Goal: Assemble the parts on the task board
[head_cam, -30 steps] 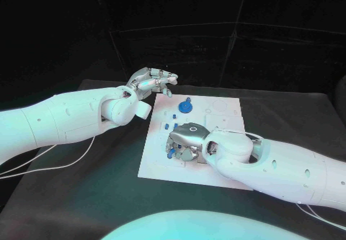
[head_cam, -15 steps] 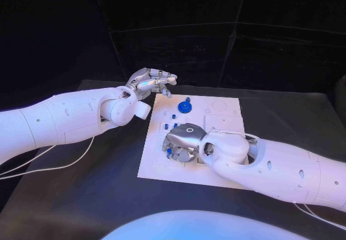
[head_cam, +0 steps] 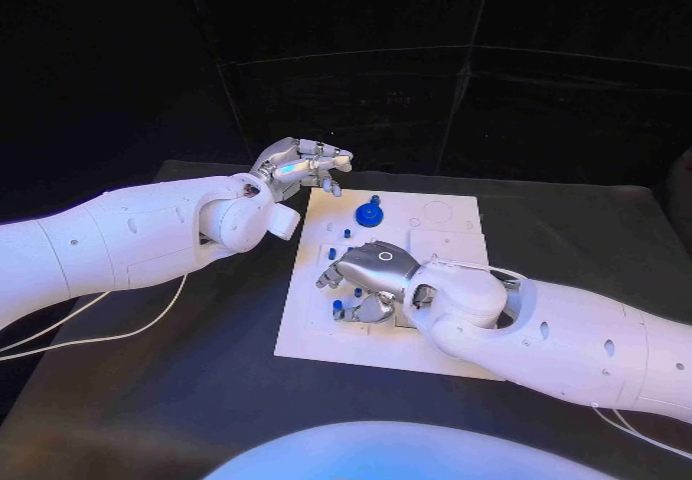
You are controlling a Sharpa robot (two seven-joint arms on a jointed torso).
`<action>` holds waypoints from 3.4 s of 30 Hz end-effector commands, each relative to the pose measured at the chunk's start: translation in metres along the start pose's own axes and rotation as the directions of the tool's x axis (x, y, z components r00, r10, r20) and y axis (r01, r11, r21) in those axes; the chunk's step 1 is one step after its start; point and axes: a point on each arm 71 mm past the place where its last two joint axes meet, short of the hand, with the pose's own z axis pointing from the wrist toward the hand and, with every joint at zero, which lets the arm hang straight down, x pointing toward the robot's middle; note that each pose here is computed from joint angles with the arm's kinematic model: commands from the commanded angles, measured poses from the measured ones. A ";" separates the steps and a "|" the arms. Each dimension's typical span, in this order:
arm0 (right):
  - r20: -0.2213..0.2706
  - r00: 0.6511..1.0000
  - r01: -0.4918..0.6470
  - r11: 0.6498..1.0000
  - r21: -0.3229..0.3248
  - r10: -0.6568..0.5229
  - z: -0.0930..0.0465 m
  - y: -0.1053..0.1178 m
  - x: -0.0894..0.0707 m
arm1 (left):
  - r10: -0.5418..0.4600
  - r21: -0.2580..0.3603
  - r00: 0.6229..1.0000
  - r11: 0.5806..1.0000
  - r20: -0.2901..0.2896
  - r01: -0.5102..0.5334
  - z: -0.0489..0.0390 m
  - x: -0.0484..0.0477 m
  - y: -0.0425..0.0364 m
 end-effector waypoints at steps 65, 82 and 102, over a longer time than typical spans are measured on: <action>-0.057 0.975 -0.124 0.744 0.656 0.214 -0.156 -0.095 0.018 | -0.002 0.003 1.000 1.000 0.006 0.002 -0.0084 -0.0080 -0.0018; 0.108 0.940 -0.307 0.659 0.687 0.325 -0.157 -0.091 0.022 | -0.006 -0.002 1.000 1.000 -0.003 0.006 -0.0096 -0.0086 -0.0016; 0.237 0.880 -0.465 0.643 0.609 0.411 -0.139 -0.065 0.014 | -0.011 -0.003 1.000 1.000 -0.015 0.011 -0.0085 -0.0053 -0.0014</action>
